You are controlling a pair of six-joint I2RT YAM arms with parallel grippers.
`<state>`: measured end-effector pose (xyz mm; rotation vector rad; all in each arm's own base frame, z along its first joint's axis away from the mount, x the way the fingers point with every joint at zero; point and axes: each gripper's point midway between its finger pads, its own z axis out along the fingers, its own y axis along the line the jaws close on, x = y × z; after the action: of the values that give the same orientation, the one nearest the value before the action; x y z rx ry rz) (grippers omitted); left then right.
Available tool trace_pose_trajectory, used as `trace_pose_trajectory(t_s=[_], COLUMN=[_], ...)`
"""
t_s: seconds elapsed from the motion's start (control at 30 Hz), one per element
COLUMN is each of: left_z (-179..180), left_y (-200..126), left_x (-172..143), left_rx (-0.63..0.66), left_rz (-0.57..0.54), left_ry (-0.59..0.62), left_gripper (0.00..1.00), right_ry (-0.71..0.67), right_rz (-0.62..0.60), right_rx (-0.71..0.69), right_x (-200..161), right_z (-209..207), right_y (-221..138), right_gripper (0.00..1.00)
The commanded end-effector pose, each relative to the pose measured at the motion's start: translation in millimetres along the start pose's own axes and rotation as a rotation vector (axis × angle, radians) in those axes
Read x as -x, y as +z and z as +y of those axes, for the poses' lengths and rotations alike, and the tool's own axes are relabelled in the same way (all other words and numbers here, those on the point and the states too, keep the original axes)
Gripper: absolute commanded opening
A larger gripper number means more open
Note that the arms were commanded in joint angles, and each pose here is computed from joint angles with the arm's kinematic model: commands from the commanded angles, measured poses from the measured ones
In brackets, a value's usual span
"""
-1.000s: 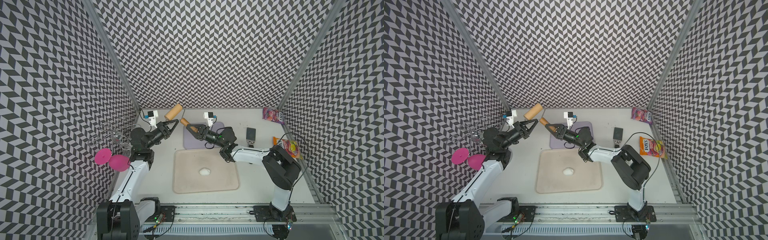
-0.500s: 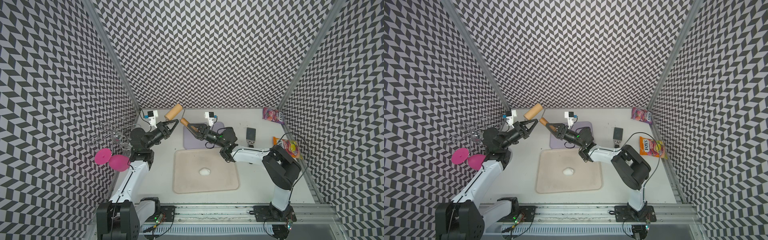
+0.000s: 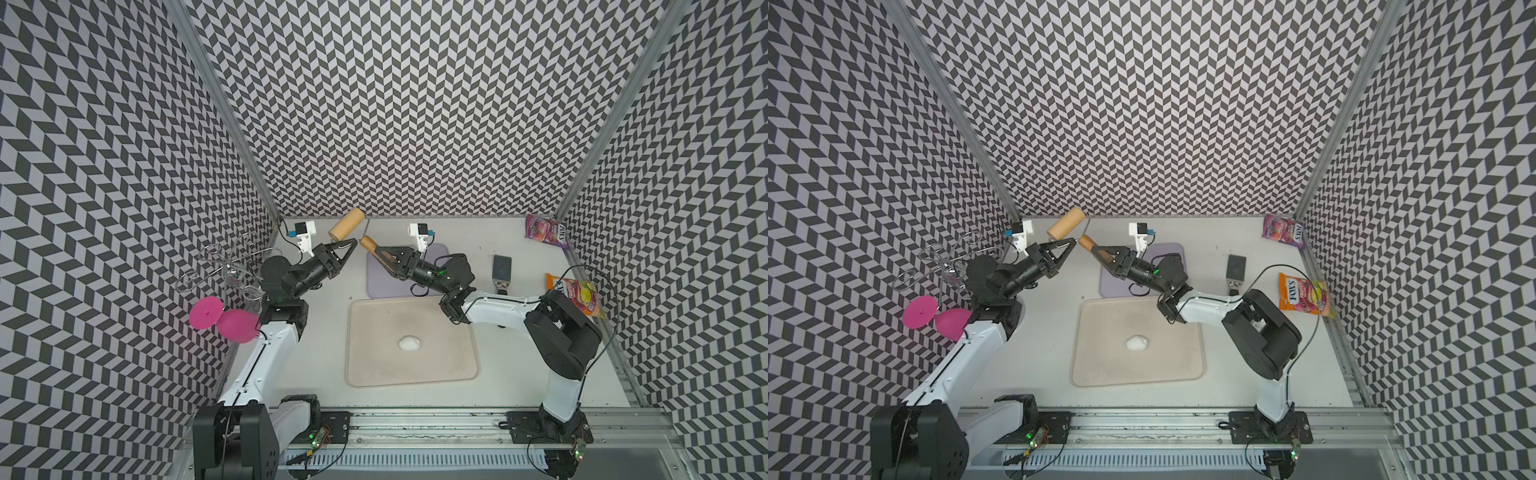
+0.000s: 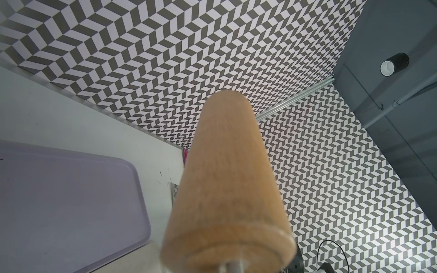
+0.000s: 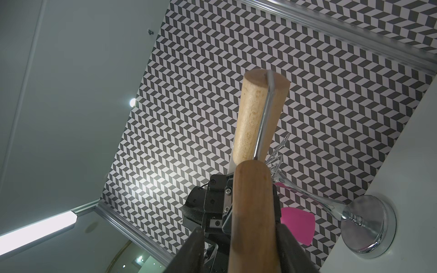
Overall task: Roll out the dumpling wrappers from the dough
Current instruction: Pick up the rolling pin from the center of the board.
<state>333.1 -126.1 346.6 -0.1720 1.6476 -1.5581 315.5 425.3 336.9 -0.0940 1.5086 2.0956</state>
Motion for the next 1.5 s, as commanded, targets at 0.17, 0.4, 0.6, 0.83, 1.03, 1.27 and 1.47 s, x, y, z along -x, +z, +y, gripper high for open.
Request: trace_pose_trajectory(t_s=[0.17, 0.4, 0.6, 0.83, 1.03, 1.27, 1.47], left_z=[-7, -7, 4, 27, 92, 157, 199], left_y=[-2, -3, -6, -16, -35, -61, -66], left_x=[-4, -6, 11, 11, -8, -45, -77], left_rx=[-0.016, -0.01, 0.157, 0.364, 0.541, 0.661, 0.707], left_rz=[0.007, 0.007, 0.013, 0.174, 0.353, 0.482, 0.645], left_ry=[0.059, 0.09, 0.309, 0.723, 0.861, 0.864, 0.776], left_gripper=[0.0, 0.16, 1.0, 1.0, 1.0, 0.99, 0.88], right_ry=[-0.042, -0.071, -0.166, -0.353, -0.46, -0.462, -0.431], right_rz=[-0.021, -0.066, -0.032, 0.134, 0.414, 0.664, 0.791], right_rx=[0.095, 0.057, -0.282, -0.68, -0.894, -1.088, -1.054], right_x=[5, 17, 42, 67, 49, 5, -52], right_z=[30, 32, 9, -5, -8, -11, -7], right_y=[5, -5, -19, -82, -130, -179, -183], right_gripper=[0.16, 0.0, 0.0, 0.0, 0.0, 0.0, 0.0])
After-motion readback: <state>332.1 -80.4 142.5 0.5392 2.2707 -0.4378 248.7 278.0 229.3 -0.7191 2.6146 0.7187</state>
